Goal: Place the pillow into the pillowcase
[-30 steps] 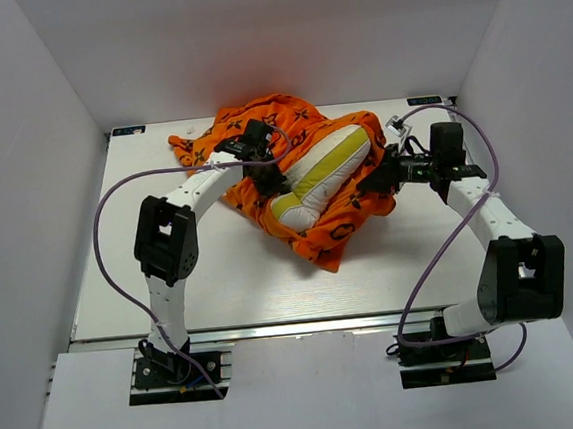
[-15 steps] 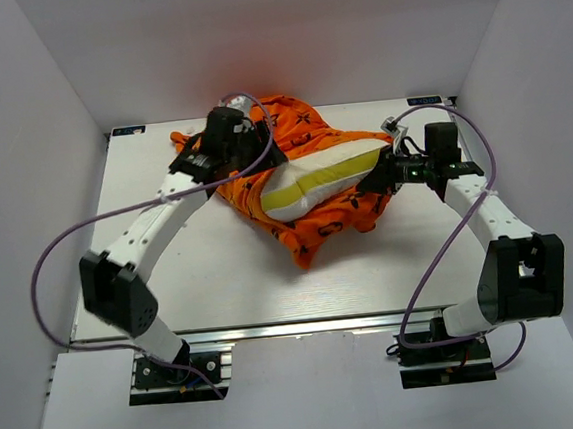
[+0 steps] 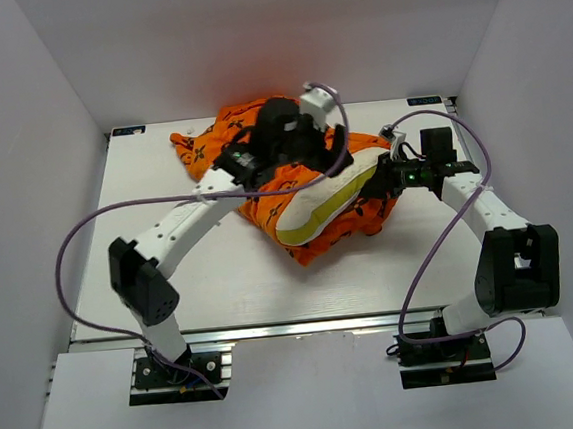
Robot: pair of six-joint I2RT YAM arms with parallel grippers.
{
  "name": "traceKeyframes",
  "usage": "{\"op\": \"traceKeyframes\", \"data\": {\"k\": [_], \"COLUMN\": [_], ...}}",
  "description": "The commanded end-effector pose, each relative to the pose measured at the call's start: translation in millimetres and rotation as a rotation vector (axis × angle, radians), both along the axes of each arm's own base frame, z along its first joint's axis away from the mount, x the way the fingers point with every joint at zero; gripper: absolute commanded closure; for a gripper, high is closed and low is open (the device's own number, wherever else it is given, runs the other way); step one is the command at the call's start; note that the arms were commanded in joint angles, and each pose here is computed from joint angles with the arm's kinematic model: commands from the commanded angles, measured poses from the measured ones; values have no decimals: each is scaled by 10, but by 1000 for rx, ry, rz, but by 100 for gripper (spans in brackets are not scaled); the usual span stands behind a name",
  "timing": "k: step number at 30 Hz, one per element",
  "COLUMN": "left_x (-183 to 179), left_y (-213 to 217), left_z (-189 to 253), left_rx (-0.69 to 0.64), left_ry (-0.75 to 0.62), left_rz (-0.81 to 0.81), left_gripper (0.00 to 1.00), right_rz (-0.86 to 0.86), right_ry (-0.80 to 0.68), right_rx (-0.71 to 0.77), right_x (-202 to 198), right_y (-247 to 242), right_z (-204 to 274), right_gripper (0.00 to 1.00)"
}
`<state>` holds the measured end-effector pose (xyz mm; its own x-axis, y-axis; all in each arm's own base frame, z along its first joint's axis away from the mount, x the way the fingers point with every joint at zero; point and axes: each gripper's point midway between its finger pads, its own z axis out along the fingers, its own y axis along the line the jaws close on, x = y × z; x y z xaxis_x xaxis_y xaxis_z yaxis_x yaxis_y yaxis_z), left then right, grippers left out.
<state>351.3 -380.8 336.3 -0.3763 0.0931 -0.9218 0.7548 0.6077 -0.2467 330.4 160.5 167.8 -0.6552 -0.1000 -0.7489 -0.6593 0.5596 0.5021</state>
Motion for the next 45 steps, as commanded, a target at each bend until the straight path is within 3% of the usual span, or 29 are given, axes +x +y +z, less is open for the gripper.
{"op": "traceKeyframes", "data": {"k": [1,14,17,18,19,21,22,25,29,35,38,40,41,45], "left_x": [-105,452,601,629,653,684,679,743,761,403,281,290,305,465], "left_y": [-198,-224,-188,-195,-200,-285,-260,-95,184,499,570,568,564,512], "left_z": [-357,-1300,-1548,-1628,-1709,-1984,-2123,-2604,-2934,-3439,-3527,-3480,-3456,-3267], "left_rx": [173,418,448,450,447,469,490,556,603,690,696,671,657,521], "left_ry": [-65,-133,-113,-97,-71,-23,20,125,242,367,414,414,418,499], "left_rz": [-107,47,119,127,132,110,125,221,276,276,287,295,298,337], "left_gripper": [12,11,16,20,34,51,77,100,100,100,100,100,100,100], "right_rz": [28,57,66,68,68,70,62,54,5,-50,-105,-157,-180,-183], "right_ry": [-102,-127,-130,-124,-126,-124,-129,-143,-159,-204,-220,-152,-124,35], "right_rx": [21,43,48,52,61,90,115,185,273,342,277,141,86,-80], "right_x": [19,-74,-130,-158,-180,-215,-234,-301,-317,-237,-95,14,63,-50], "right_y": [42,66,71,70,77,70,67,-1,-229,-455,-501,-562,-601,-658], "right_z": [272,401,411,397,422,476,534,729,1024,1437,1391,962,859,136], "right_gripper": [100,100,100,100,100,100,100,100,100,100,100,100,86,60]}}
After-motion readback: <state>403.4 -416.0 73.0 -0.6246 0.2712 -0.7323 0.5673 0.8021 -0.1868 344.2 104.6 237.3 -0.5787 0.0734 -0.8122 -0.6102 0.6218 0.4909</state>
